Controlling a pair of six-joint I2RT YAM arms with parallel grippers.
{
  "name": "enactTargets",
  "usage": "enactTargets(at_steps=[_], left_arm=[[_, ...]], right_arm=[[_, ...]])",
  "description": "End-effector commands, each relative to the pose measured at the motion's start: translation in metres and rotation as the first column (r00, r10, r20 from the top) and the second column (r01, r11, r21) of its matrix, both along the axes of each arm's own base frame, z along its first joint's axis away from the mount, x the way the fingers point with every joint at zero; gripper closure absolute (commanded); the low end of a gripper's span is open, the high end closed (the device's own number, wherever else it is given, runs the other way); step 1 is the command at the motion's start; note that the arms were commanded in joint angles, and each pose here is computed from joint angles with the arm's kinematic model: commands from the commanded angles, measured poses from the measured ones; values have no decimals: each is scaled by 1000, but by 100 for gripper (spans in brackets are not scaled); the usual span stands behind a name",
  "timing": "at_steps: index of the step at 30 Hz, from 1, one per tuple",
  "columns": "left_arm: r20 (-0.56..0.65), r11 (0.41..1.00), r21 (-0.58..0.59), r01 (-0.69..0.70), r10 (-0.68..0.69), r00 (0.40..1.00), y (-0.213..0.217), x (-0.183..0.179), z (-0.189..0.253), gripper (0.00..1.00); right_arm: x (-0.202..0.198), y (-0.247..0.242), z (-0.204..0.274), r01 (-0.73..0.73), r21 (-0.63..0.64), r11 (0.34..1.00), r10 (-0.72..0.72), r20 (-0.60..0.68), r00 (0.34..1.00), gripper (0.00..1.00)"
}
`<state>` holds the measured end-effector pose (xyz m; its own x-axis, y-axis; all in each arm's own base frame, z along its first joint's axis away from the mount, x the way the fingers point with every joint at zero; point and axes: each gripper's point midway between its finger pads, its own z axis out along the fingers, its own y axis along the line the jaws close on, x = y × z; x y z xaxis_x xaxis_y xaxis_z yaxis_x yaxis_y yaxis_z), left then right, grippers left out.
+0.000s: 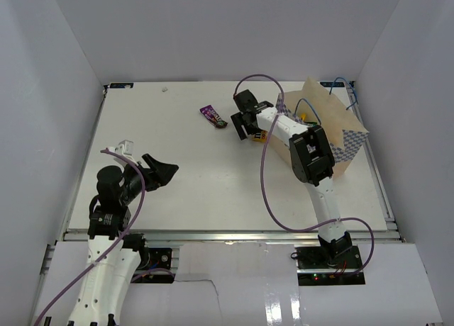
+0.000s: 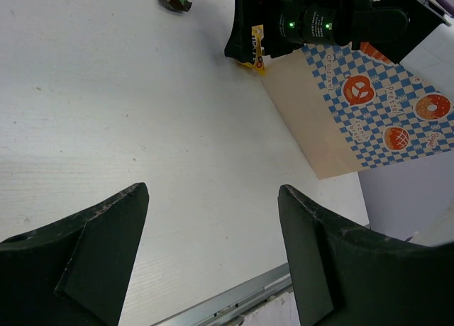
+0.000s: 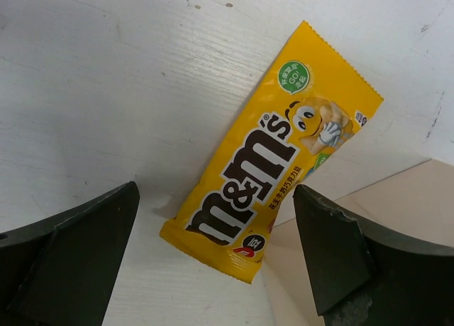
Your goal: Place the snacks into the paper bag
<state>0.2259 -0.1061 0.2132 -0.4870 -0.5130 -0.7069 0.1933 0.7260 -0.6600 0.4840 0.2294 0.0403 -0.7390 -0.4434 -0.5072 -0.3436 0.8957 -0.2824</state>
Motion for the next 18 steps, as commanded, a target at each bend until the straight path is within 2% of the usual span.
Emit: enactTargets(at_steps=[1, 4, 10, 18], left_arm=[[4, 1000, -5, -10, 10, 1000, 1, 0, -1, 15], [1, 1000, -6, -12, 12, 1000, 1, 1, -2, 15], [9, 1000, -5, 0, 0, 1000, 0, 2, 3, 15], [3, 1000, -26, -8, 8, 1000, -1, 0, 2, 15]], right_arm=[[3, -3, 22, 46, 25, 999, -47, 57, 997, 4], [-2, -3, 27, 57, 47, 997, -59, 55, 997, 4], [-23, 11, 2, 43, 172, 984, -30, -74, 997, 0], [-34, 32, -3, -38, 266, 963, 77, -138, 987, 25]])
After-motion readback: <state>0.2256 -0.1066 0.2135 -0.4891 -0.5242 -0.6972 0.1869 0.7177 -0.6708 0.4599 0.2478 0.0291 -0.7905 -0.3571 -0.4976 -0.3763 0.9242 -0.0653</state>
